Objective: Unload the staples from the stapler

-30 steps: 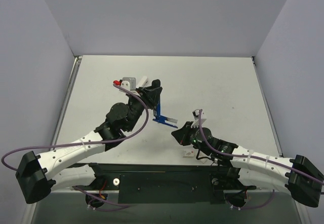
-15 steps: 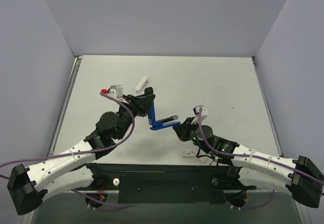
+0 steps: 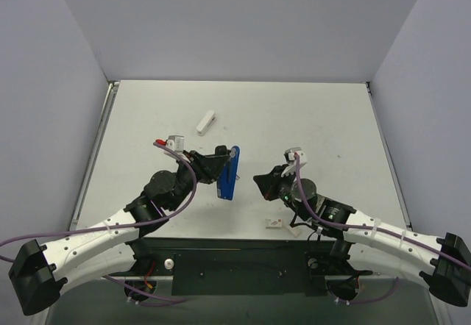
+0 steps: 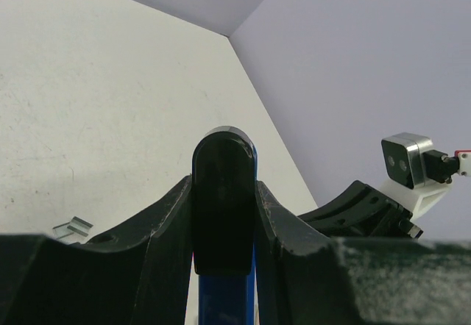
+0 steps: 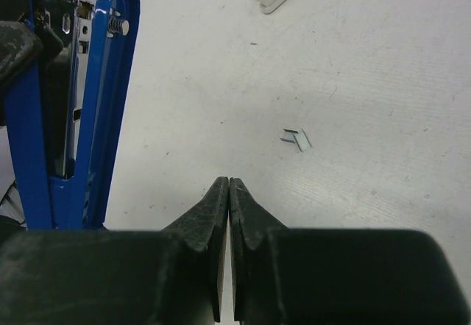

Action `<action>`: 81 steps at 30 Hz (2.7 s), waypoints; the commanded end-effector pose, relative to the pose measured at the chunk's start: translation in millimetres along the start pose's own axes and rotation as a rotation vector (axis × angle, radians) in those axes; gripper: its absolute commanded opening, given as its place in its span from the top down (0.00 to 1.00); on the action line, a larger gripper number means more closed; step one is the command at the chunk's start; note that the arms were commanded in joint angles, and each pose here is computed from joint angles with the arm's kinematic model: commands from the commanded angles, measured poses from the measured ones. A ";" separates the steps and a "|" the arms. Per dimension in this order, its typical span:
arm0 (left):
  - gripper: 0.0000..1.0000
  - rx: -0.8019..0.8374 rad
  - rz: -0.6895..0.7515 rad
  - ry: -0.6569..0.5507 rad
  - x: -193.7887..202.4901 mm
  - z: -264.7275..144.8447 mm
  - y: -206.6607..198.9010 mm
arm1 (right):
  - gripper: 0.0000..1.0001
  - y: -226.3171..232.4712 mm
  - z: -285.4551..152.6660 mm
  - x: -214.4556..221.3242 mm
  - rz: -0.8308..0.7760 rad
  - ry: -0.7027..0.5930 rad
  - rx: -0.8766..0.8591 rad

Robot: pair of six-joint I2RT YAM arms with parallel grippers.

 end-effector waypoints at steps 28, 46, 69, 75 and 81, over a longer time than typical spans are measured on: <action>1.00 0.819 0.075 0.149 6.6 -83.4 -118.6 | 1.00 89.5 -102.9 12.7 -0.281 0.472 -0.711; 1.00 0.953 0.138 0.300 35.4 -99.0 -126.5 | 1.00 128.9 -92.7 -13.4 -0.366 0.411 -0.876; 1.00 1.033 0.248 0.556 92.0 -103.8 -124.8 | 1.00 166.2 -73.1 -19.2 -0.547 0.522 -0.988; 1.00 0.922 0.301 0.468 73.6 -87.8 -123.7 | 1.00 137.7 -71.8 -7.2 -0.529 0.489 -0.856; 1.00 0.801 0.336 0.386 56.7 -71.6 -117.2 | 1.00 104.3 -68.7 -21.1 -0.428 0.371 -0.669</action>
Point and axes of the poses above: each gripper's point midway between its finger pads, its own z axis out along the fingers, its own y axis along the line the jaws close on, x = y × z, the point moved 1 cm from there along -z, back along the fingers, and after that the axes turned 1 degree about z, right-handed, at the moved point
